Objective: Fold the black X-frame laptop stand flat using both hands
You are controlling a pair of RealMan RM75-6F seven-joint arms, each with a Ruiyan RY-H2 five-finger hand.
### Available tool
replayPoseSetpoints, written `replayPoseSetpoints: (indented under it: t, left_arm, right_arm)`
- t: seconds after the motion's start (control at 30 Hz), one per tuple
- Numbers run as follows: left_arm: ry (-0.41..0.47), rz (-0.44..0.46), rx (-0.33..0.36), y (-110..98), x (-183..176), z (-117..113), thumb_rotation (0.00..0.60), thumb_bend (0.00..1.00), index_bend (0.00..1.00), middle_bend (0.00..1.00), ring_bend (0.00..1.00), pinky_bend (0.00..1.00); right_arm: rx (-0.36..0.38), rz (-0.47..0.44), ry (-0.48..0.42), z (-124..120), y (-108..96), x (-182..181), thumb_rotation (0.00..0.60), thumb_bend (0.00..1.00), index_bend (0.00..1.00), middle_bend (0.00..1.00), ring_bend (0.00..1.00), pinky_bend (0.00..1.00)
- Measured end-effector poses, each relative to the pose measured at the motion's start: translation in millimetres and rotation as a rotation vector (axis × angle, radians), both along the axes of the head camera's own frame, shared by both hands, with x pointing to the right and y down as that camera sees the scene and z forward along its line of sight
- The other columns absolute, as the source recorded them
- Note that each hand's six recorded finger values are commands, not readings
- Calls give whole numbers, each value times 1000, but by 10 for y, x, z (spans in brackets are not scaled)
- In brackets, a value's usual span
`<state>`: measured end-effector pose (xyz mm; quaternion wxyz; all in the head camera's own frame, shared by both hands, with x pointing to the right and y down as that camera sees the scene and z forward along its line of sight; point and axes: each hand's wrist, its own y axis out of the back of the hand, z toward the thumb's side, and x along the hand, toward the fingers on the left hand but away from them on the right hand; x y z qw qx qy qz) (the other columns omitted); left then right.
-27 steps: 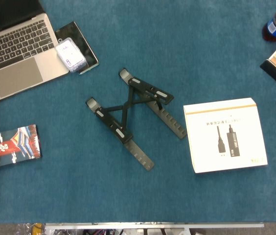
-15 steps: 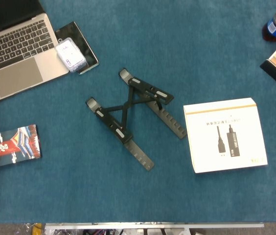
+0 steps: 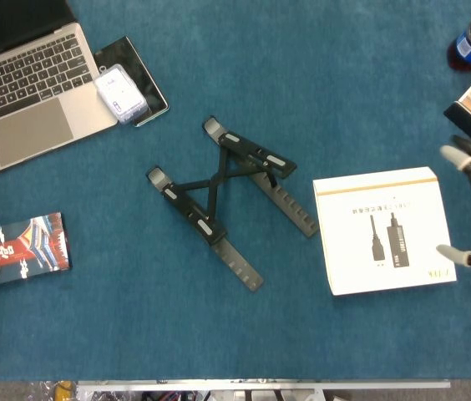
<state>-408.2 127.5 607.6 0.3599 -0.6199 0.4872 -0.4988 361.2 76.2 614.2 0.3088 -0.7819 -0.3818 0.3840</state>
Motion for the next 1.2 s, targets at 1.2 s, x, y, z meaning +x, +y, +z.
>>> replayPoseSetpoints:
  t: [1.2]
  left_arm:
    - [4,5,-18,24,-71,-33,600,275,92,75,0,0]
  right_arm:
    - [-560,-218,-295,676,-214,-1241,600,63,124,231,136,276]
